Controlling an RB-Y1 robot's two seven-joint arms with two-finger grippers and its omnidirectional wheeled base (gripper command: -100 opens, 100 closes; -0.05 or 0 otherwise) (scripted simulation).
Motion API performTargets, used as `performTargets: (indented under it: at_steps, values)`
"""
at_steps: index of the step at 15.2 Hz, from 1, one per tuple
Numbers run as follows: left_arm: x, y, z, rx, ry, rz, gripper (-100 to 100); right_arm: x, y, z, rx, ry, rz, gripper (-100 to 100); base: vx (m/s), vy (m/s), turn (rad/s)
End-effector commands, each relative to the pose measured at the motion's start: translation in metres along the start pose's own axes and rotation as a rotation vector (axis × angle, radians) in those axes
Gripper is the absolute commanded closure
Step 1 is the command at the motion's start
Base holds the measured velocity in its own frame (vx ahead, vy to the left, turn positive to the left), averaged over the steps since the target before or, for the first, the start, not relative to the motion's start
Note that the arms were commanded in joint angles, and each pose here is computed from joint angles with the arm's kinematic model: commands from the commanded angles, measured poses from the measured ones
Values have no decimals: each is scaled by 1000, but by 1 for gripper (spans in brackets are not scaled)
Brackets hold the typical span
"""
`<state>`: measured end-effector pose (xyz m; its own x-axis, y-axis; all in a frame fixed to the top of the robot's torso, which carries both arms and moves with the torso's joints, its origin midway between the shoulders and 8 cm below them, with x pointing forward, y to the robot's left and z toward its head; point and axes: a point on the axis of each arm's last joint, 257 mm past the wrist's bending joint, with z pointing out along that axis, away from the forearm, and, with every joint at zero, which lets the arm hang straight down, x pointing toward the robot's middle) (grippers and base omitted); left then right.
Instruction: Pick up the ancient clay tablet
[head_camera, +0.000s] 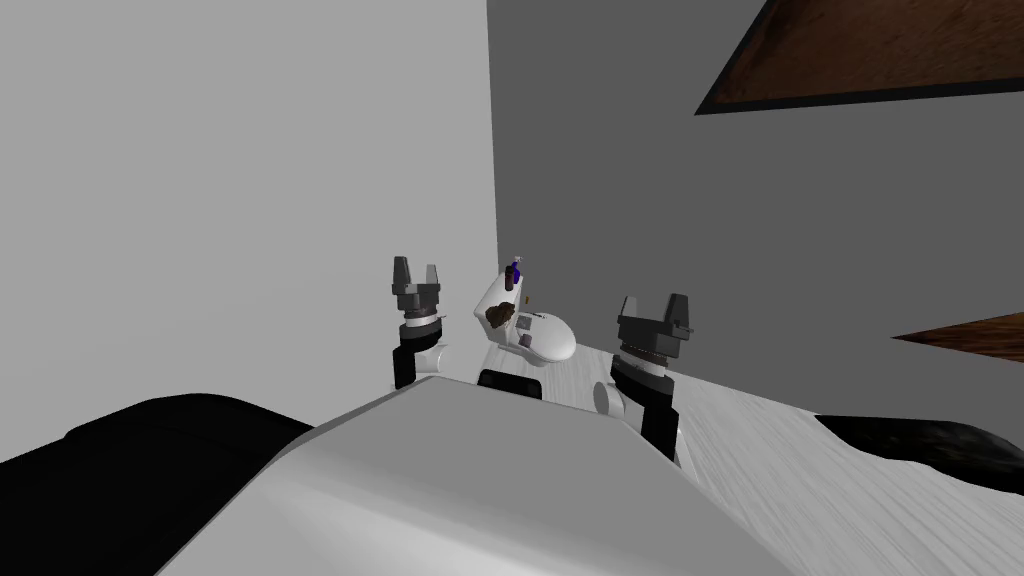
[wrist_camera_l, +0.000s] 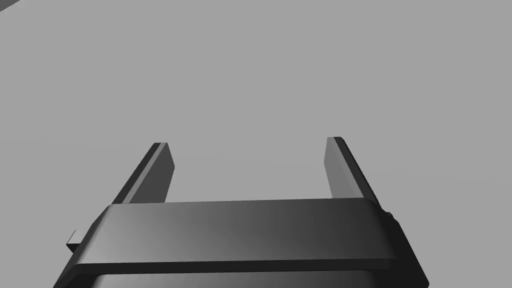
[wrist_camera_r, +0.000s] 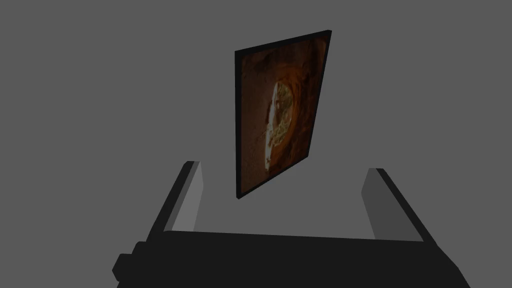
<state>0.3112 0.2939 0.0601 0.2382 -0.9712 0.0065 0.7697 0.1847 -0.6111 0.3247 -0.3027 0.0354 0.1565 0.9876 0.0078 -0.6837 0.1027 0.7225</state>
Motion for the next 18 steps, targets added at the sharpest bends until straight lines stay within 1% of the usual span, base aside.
performTargets:
  at_steps: [1,2,4,5,7,8,11,13,15,18]
  values:
    - [5,3,-1,-5,42,9,-100,0,0,0,0,0,0,0,3,-7,11]
    - [5,3,-1,-5,42,9,-100,0,0,0,0,0,0,0,5,-13,14]
    - [10,10,-3,-18,94,20,-100,0,0,0,0,0,0,0,9,-26,20]
    - [11,10,-3,-18,101,21,-100,0,0,0,0,0,0,0,10,-31,22]
    - [15,21,-7,-41,150,33,-100,0,0,0,0,0,0,0,12,-41,32]
    - [15,21,-7,-40,153,34,-100,0,0,0,0,0,0,0,15,-44,34]
    - [16,43,-15,-89,217,55,-100,0,0,0,0,0,0,0,23,-69,50]
    - [13,61,-22,-129,249,70,-100,0,0,0,0,0,0,0,36,-103,81]
    - [8,80,-30,-176,273,85,-100,0,0,0,0,0,0,0,27,-126,85]
    - [-5,112,-45,-253,292,109,-100,0,0,0,0,0,0,0,35,-130,86]
